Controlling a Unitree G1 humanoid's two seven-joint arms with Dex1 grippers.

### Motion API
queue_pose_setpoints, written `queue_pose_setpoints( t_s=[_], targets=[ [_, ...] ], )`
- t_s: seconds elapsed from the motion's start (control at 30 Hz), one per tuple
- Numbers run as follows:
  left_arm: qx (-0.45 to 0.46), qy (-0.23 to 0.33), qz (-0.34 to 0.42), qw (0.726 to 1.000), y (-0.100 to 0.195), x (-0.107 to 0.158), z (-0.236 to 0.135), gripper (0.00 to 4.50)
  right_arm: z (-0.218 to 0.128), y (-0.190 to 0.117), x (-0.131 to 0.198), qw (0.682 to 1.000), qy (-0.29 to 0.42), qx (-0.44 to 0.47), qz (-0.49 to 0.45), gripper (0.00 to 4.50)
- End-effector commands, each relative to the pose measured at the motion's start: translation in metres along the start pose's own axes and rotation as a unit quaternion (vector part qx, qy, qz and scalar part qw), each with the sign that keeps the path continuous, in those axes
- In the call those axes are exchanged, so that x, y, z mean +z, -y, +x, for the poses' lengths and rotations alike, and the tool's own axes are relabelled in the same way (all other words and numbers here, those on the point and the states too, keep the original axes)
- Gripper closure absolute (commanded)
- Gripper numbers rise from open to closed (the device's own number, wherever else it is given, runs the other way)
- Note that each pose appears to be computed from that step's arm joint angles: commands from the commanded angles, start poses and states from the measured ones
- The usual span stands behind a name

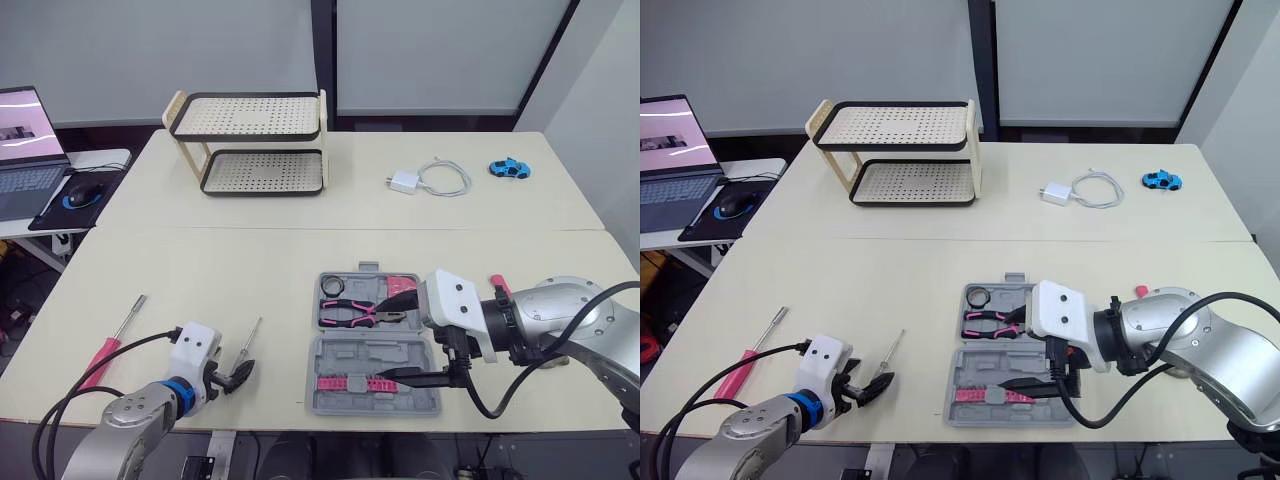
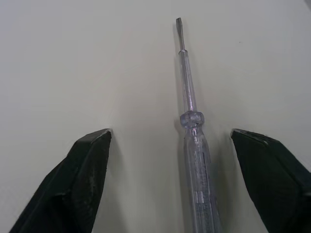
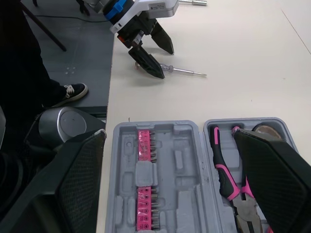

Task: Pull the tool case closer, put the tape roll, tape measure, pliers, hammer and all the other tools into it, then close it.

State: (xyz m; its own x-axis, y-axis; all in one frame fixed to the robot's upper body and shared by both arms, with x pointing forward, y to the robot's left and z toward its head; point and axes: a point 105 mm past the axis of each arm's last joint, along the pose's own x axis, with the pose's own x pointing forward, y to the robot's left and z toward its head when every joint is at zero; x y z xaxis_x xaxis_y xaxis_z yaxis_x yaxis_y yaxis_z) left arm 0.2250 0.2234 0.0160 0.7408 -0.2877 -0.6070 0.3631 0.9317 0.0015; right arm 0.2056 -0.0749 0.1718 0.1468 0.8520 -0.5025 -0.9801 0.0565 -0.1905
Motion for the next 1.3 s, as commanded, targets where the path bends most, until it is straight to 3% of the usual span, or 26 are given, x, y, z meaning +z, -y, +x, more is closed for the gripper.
queue_pose_setpoints(
  t_s=[0.03, 0.23, 0.37, 0.57, 0.8, 1.03, 1.3],
  targets=[
    [-0.026, -0.027, -0.014, 0.999, 0.013, -0.013, 0.007, 1.5, -0.004, -0.002, 0.007, 1.0, 0.007, -0.002, -0.015, 0.0],
    [-0.026, -0.033, -0.021, 0.999, 0.008, -0.014, 0.005, 3.24, -0.006, -0.001, 0.005, 1.0, 0.004, -0.005, -0.011, 0.0],
    [-0.043, -0.009, -0.013, 0.999, 0.002, 0.001, -0.005, 4.3, -0.008, -0.001, 0.005, 1.0, 0.003, -0.01, -0.009, 0.0],
    [-0.126, 0.047, 0.113, 0.984, -0.006, 0.055, -0.022, 4.29, -0.017, 0.0, 0.002, 1.0, -0.005, -0.027, -0.002, 0.0],
    [-0.277, 0.077, 0.289, 0.913, 0.029, 0.11, -0.038, 4.29, -0.041, -0.008, -0.017, 0.997, -0.052, -0.056, 0.034, 0.0],
    [-0.348, 0.063, 0.402, 0.845, 0.071, 0.129, -0.034, 4.29, -0.067, -0.016, -0.038, 0.988, -0.112, -0.084, 0.071, 0.0],
    [-0.367, 0.053, 0.454, 0.81, 0.123, 0.128, -0.003, 4.29, -0.075, -0.019, -0.054, 0.98, -0.15, -0.104, 0.082, 0.0]
  ],
)
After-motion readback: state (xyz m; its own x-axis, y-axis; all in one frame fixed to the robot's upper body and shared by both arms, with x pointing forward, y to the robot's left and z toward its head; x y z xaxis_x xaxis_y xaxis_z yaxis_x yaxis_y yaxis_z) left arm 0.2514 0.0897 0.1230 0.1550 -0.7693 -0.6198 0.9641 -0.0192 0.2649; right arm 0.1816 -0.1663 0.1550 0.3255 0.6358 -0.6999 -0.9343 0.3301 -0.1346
